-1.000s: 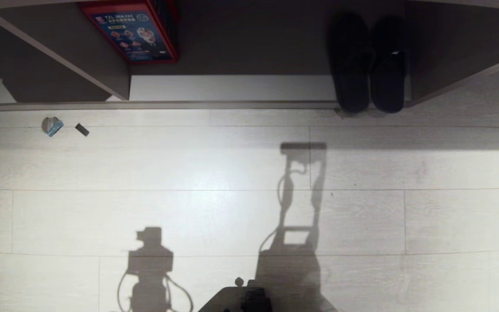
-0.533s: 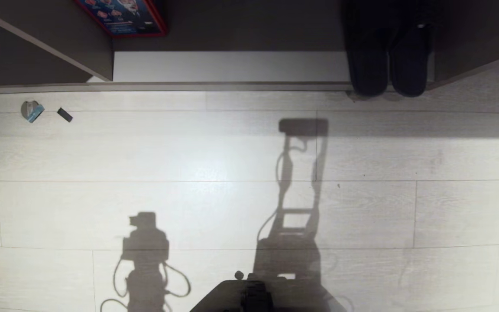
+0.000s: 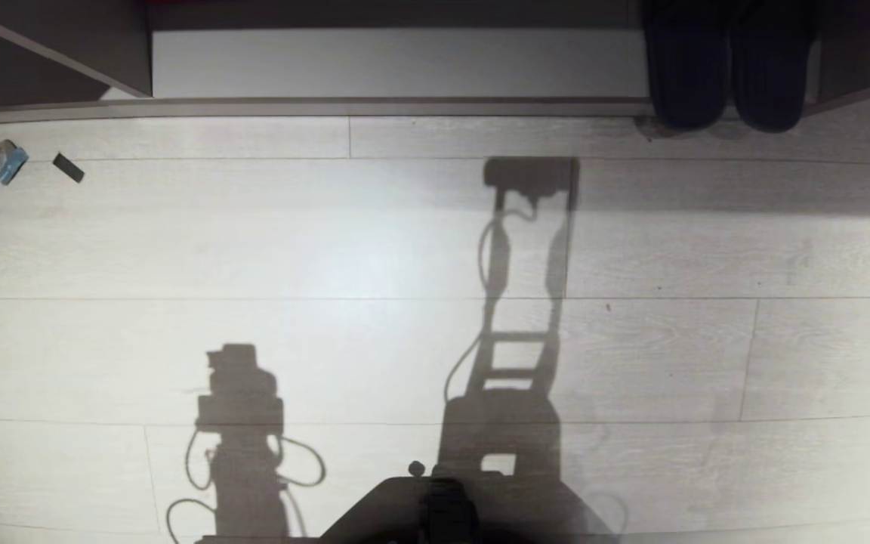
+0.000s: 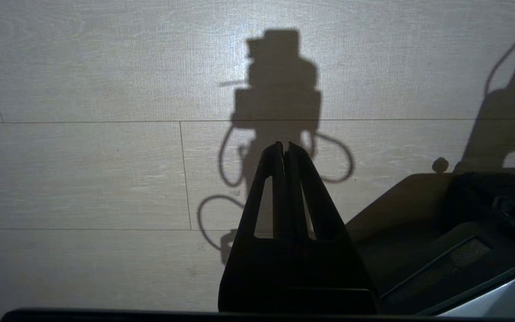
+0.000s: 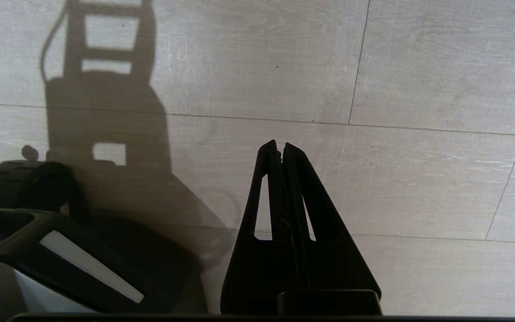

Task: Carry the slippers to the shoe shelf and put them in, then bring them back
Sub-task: Pick up the slippers in the shoe cabinet

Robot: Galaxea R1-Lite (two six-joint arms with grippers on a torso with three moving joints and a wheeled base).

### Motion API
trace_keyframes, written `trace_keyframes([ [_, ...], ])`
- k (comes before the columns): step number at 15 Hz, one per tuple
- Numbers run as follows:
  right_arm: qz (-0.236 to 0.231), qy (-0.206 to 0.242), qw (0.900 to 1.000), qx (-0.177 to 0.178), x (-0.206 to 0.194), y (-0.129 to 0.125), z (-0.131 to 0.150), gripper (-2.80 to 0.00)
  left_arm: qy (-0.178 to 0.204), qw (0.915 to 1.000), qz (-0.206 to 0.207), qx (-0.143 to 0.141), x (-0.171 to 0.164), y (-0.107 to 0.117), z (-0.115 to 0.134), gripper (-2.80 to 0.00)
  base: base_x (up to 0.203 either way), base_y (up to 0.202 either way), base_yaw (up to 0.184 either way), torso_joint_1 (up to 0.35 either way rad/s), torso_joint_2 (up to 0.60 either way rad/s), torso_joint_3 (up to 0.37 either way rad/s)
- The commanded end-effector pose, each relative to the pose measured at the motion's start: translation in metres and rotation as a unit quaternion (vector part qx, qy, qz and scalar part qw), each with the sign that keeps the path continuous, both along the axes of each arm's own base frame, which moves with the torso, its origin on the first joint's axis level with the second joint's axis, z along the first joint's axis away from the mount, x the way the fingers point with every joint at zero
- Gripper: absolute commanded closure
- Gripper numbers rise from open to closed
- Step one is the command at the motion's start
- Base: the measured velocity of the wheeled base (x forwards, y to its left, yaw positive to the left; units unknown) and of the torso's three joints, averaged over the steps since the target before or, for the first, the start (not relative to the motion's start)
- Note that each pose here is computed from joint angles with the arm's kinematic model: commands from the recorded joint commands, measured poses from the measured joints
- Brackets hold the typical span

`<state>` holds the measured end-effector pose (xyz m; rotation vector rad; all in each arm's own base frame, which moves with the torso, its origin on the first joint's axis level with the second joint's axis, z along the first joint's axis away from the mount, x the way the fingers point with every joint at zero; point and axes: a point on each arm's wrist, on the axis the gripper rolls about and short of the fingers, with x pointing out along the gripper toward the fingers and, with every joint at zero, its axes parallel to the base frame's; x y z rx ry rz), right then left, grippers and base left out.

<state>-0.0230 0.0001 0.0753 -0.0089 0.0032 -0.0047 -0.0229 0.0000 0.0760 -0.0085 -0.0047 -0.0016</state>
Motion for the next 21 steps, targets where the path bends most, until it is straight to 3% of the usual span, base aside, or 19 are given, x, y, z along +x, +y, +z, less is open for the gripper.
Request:
trace_keyframes([
  [1,0.000,0.001,1.000,0.000,0.0000,0.0000,0.0000,0.00,0.000,1.0000,0.000,0.000,0.0001,0.0000,0.0000,0.00,0.000,0.000,0.000,0.007,0.00,-0.194],
  [21,0.001,0.001,1.000,-0.005,0.0000,0.0000,0.0000,0.00,-0.001,1.0000,0.000,0.003,0.0000,0.0000,-0.0001,0.00,0.000,0.000,0.000,0.001,0.00,-0.023],
])
